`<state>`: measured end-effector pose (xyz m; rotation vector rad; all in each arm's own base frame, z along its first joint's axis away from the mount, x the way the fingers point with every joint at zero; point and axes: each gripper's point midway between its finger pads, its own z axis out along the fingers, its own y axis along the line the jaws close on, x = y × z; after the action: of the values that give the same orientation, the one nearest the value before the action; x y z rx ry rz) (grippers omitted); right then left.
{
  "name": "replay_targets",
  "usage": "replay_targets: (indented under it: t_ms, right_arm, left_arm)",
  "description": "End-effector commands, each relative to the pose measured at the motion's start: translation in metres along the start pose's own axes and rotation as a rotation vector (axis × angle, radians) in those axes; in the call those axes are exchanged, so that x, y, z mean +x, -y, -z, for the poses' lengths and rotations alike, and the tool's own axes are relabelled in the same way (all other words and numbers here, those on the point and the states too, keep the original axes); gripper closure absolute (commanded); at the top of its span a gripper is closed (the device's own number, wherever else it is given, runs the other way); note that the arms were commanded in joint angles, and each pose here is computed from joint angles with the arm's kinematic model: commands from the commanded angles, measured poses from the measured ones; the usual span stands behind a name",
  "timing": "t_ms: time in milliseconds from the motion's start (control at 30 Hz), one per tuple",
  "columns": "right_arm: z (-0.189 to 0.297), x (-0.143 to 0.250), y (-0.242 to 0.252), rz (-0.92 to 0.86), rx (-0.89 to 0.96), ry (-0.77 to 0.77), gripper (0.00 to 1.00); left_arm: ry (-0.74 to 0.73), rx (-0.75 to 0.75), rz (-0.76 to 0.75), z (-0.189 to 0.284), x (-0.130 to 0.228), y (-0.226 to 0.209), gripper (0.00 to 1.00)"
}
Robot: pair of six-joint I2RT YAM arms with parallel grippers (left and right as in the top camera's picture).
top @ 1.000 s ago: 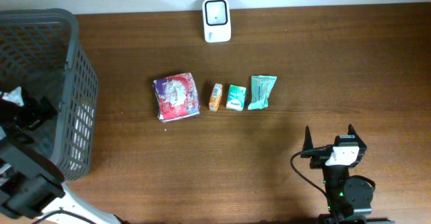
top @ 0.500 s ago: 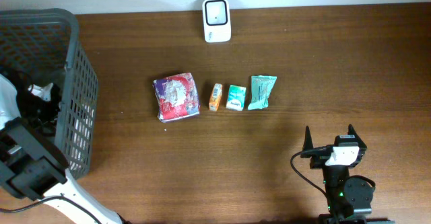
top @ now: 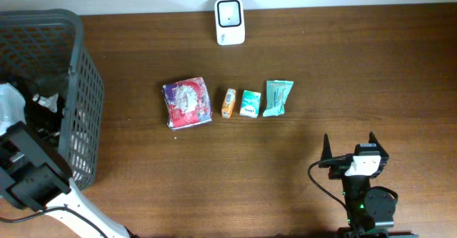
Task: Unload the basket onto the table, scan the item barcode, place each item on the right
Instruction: 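Reach the left gripper into the basket and grasp the white tube, then lift the white tube and hold its barcode up to the scanner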
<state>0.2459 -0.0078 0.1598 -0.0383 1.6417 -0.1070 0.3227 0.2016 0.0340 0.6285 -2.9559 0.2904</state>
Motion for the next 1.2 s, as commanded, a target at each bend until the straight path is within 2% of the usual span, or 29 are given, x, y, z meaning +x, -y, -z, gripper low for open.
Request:
replay_targets:
  t_ms: [0,67,200,267,333,367,400,433,467,633,667,800,867,967,1067,1133,1167]
  right_arm:
    - [0.000,0.003,0.001,0.005,0.010,-0.004,0.01]
    - [0.000,0.003,0.001,0.005,0.010,-0.004,0.02]
    - [0.000,0.003,0.001,0.005,0.010,-0.004,0.01]
    - [0.000,0.003,0.001,0.005,0.010,-0.004,0.02]
    - [0.000,0.003,0.001,0.005,0.010,-0.004,0.02]
    - [0.000,0.003,0.001,0.005,0.010,-0.004,0.02]
    - [0.000,0.003,0.001,0.005,0.010,-0.004,0.02]
    - [0.000,0.003,0.001,0.005,0.010,-0.004,0.01]
    - [0.000,0.003,0.001,0.005,0.010,-0.004,0.02]
    - [0.000,0.003,0.001,0.005,0.010,-0.004,0.01]
    - [0.000,0.003,0.001,0.005,0.010,-0.004,0.02]
    - [0.000,0.003,0.001,0.005,0.010,-0.004,0.02]
    - [0.000,0.003,0.001,0.005,0.010,-0.004,0.02]
    - [0.000,0.003,0.001,0.005,0.010,-0.004,0.02]
    - [0.000,0.003,0.001,0.005,0.010,-0.004,0.01]
    - [0.000,0.003,0.001,0.005,0.010,-0.004,0.02]
    - [0.000,0.003,0.001,0.005,0.010,-0.004,0.02]
  left_arm:
    - [-0.018,-0.032,0.053,-0.005,0.003,-0.008,0.42]
    - [-0.021,-0.026,0.075,-0.003,0.003,-0.007,0.57]
    - [0.002,-0.005,0.097,0.033,-0.002,0.002,0.65]
    - [0.039,0.014,0.097,0.060,-0.008,0.009,0.83]
    - [0.118,0.011,0.086,0.102,-0.016,0.014,0.92]
    - [0.139,0.006,0.082,0.112,-0.017,0.015,0.87]
    - [0.169,0.000,0.077,0.125,-0.019,0.016,0.69]
    - [0.171,0.000,0.077,0.127,-0.019,0.016,0.63]
    - [0.155,-0.002,0.079,0.125,-0.016,0.016,0.52]
    - [0.027,-0.004,0.094,0.079,-0.001,0.011,0.37]
    - [-0.002,0.001,0.098,0.059,0.001,0.008,0.33]
    - [-0.047,-0.034,0.103,0.009,0.008,-0.004,0.34]
    - [-0.046,-0.045,0.110,0.001,0.009,-0.007,0.42]
    - [-0.046,-0.045,0.113,0.001,0.009,-0.008,0.66]
    - [-0.040,-0.045,0.143,0.008,0.007,-0.007,0.85]
    - [-0.022,-0.017,0.152,0.026,0.003,0.000,0.87]
    - [-0.009,-0.003,0.151,0.038,0.001,0.003,0.92]
